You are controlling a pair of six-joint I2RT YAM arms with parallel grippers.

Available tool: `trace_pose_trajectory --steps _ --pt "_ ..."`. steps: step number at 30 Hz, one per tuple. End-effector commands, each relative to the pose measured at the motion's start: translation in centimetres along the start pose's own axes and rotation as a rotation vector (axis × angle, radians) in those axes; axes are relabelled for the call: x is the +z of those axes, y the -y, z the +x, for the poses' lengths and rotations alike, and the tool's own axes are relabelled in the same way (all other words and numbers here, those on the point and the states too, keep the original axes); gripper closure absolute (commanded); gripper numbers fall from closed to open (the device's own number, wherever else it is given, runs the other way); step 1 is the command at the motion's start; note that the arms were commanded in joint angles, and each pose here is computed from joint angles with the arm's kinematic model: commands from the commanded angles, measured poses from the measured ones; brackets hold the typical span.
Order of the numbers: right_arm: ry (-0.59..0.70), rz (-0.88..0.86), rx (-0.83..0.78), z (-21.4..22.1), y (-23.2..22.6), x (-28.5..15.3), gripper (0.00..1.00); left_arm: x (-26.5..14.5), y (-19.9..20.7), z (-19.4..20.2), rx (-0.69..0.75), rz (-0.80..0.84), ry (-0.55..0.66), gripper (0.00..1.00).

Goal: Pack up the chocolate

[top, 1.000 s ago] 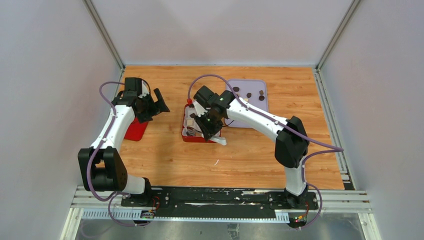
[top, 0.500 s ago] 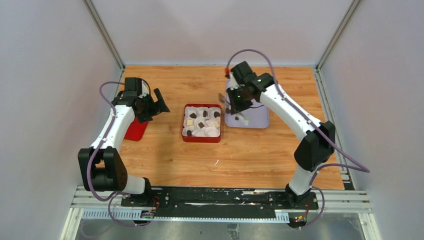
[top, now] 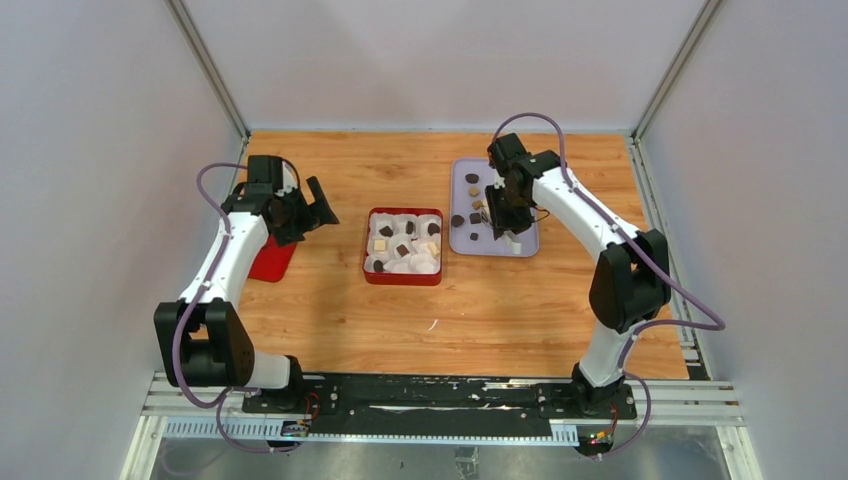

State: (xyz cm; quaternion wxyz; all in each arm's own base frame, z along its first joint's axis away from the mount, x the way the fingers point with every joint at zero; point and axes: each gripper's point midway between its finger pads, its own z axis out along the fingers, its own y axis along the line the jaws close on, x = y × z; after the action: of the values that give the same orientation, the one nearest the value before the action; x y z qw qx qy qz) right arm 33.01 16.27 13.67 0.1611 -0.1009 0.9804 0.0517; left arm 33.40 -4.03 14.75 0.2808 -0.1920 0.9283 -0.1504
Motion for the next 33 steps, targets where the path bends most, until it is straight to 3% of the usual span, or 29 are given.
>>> trace_pose_trajectory --steps 1,33 --pt "-0.011 0.098 0.033 -0.3 2.0 1.2 0.61 -0.7 -0.3 0.2 0.014 -0.004 0.013 0.0" --pt "-0.054 0.076 -0.03 -3.3 1.0 5.1 0.55 -0.3 -0.3 0.0 0.005 -0.007 0.009 0.0"
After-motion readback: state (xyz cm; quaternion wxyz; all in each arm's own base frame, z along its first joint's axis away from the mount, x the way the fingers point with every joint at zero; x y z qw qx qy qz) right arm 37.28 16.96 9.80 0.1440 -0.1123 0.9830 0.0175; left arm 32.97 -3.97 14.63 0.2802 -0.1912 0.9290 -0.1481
